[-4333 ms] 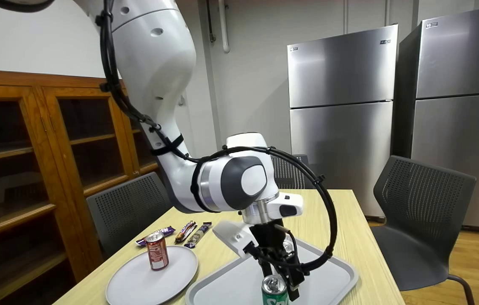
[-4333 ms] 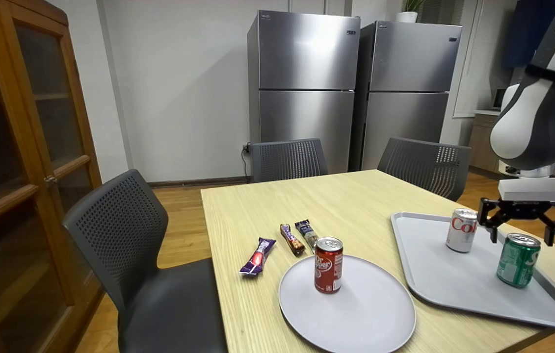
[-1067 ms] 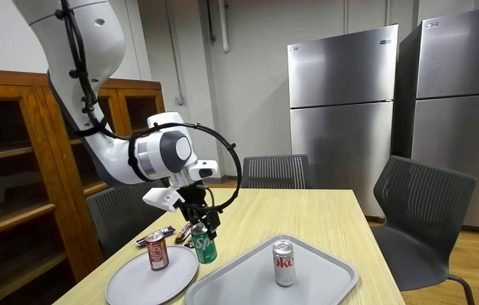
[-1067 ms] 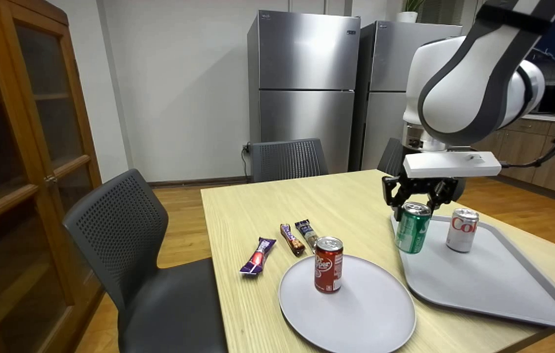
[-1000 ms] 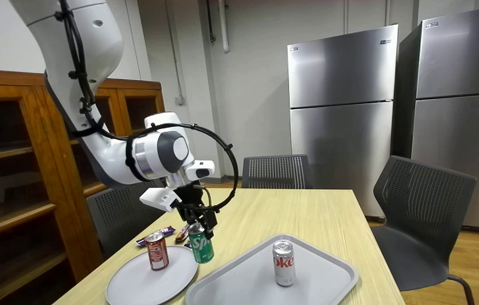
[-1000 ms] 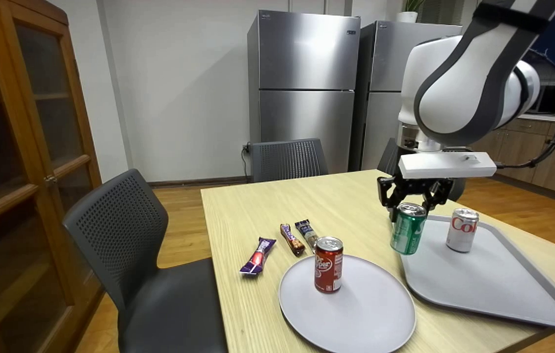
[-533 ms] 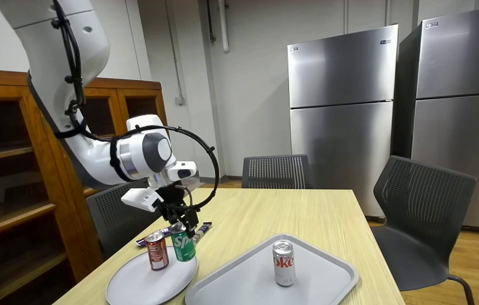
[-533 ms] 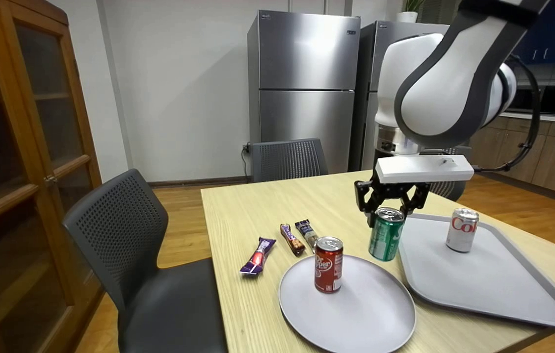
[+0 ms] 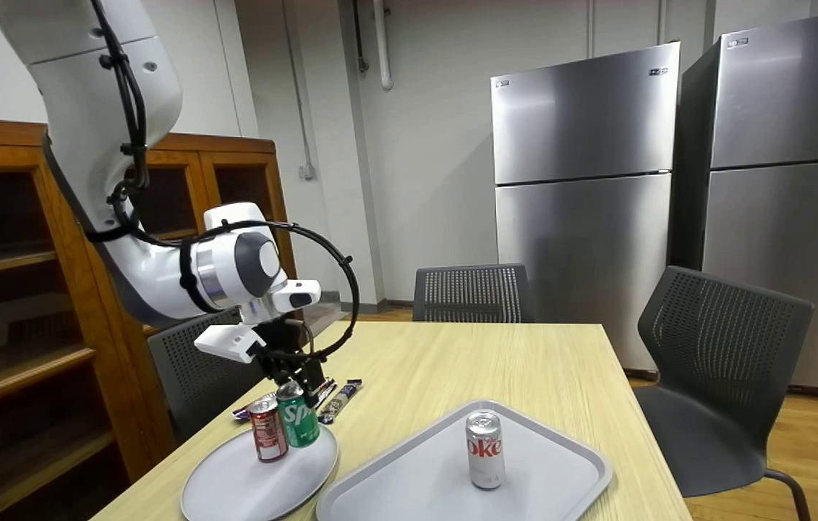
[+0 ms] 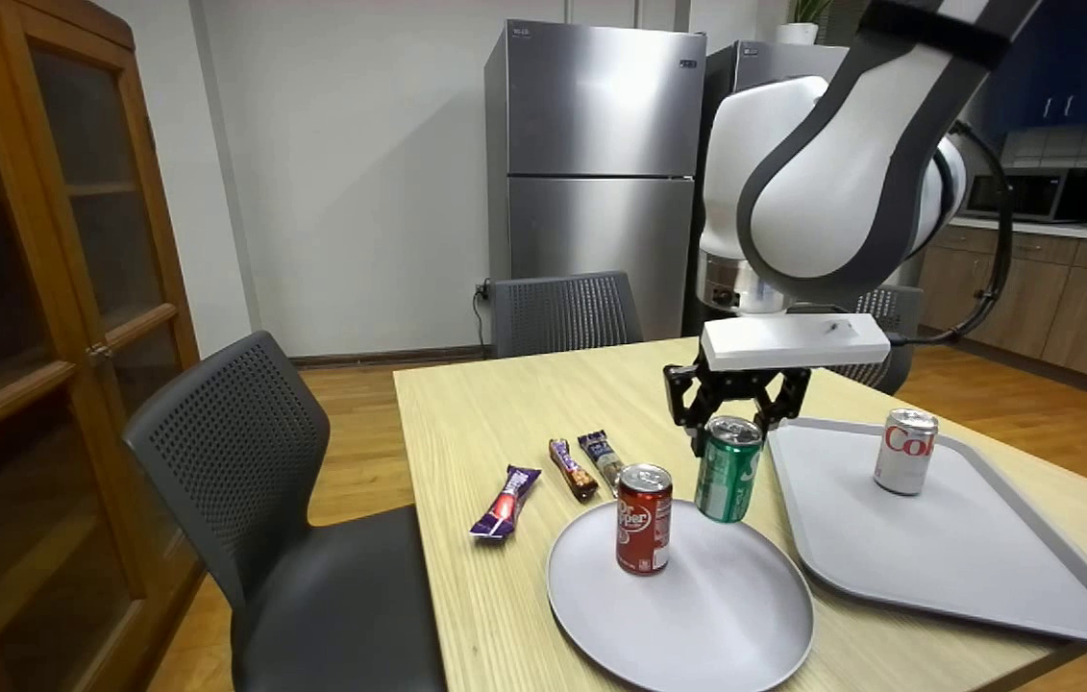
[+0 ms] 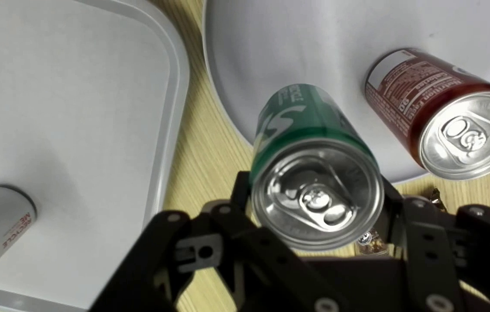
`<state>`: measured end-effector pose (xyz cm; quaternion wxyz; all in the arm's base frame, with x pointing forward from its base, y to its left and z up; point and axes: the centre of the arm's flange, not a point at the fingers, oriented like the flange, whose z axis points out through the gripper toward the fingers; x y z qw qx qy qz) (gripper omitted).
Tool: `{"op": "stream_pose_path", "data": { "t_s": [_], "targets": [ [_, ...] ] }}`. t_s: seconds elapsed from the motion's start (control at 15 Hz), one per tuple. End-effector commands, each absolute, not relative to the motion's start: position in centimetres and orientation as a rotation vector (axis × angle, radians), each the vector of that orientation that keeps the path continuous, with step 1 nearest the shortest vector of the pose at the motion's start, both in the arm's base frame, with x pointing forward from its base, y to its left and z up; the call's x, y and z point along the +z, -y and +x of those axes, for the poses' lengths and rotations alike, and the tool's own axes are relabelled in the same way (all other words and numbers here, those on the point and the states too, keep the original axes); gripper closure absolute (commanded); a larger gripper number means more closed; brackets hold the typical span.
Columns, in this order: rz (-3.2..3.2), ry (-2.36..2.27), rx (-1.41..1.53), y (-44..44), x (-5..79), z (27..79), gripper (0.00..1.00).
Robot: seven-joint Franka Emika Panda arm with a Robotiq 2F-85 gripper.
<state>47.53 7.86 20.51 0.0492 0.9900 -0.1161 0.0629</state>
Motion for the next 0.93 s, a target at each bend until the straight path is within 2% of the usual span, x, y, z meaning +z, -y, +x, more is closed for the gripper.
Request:
{"op": "stream_pose_path", "data": {
  "t_s": [0.0, 0.87],
  "targets": [
    [2.999, 0.388, 0.160, -9.3, 20.1, 49.1, 0.61],
    [2.985, 0.446, 0.095, -9.5, 17.7, 51.1, 0.61]
  ]
}}
